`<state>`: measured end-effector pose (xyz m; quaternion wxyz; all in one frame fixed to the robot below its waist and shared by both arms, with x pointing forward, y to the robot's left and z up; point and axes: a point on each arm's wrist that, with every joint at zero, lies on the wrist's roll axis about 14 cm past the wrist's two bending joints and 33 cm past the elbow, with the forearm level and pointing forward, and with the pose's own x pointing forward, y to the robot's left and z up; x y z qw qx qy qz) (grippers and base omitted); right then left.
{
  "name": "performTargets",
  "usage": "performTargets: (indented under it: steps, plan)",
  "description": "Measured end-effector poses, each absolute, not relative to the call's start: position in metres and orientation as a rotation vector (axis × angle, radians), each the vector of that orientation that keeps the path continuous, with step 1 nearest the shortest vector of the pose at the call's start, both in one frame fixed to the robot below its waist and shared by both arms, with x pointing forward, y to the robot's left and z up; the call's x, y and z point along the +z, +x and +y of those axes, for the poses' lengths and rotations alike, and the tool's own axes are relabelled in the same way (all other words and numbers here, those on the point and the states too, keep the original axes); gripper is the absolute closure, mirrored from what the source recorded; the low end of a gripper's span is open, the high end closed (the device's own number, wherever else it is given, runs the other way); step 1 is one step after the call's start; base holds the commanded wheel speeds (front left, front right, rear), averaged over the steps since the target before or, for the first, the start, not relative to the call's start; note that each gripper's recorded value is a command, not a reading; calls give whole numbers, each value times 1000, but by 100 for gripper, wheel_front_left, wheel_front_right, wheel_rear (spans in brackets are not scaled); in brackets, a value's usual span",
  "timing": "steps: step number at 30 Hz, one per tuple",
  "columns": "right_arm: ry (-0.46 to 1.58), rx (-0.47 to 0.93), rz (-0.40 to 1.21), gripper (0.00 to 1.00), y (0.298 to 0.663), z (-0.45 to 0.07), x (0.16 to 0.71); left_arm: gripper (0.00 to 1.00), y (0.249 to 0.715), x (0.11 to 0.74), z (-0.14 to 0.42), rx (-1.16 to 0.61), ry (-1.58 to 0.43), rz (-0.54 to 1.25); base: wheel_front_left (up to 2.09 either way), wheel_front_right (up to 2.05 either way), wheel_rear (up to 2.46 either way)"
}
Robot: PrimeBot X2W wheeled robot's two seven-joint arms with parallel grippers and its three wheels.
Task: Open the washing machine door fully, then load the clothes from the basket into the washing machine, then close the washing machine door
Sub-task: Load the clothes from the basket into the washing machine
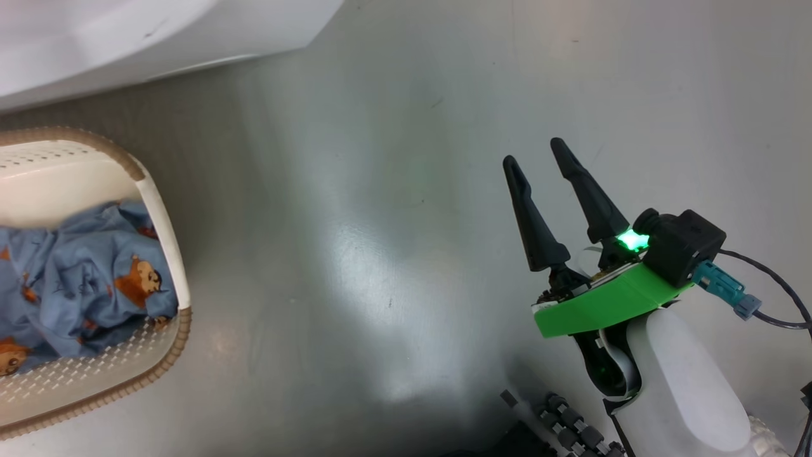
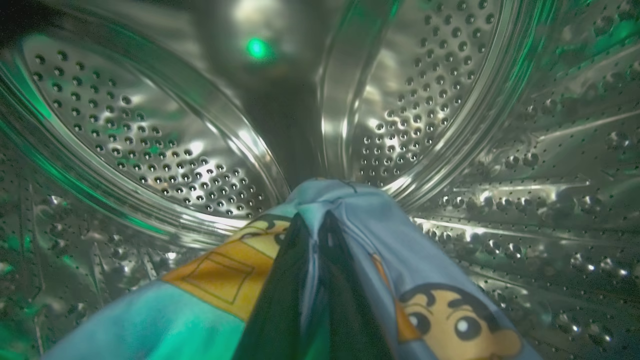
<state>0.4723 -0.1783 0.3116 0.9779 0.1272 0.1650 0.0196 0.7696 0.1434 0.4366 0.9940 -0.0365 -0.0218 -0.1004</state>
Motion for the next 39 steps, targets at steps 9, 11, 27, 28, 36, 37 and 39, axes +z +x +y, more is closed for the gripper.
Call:
performTargets:
  steps: [9, 11, 27, 28, 36, 37, 39]
  plan:
    - [263, 36, 329, 0, 474, -180, 313, 100, 775, 450, 146, -198, -15, -147, 0, 0, 0]
    - [264, 34, 327, 0, 474, -180, 314, 0, 775, 449, 148, -192, -41, -135, 0, 0, 0]
    - [240, 29, 220, 0, 482, -185, 358, 0, 712, 442, 150, -181, -161, -38, 0, 0, 0]
    - [241, 31, 219, 0, 480, -184, 360, 0, 707, 444, 151, -176, -165, -39, 0, 0, 0]
    - [227, 66, 185, 0, 476, -172, 379, 0, 653, 454, 153, -159, -194, -58, 0, 0, 0]
    - [229, 70, 183, 0, 475, -170, 380, 0, 646, 455, 155, -152, -206, -64, 0, 0, 0]
    - [227, 77, 175, 0, 475, -168, 384, 0, 634, 458, 160, -131, -214, -76, 0, 0, 0]
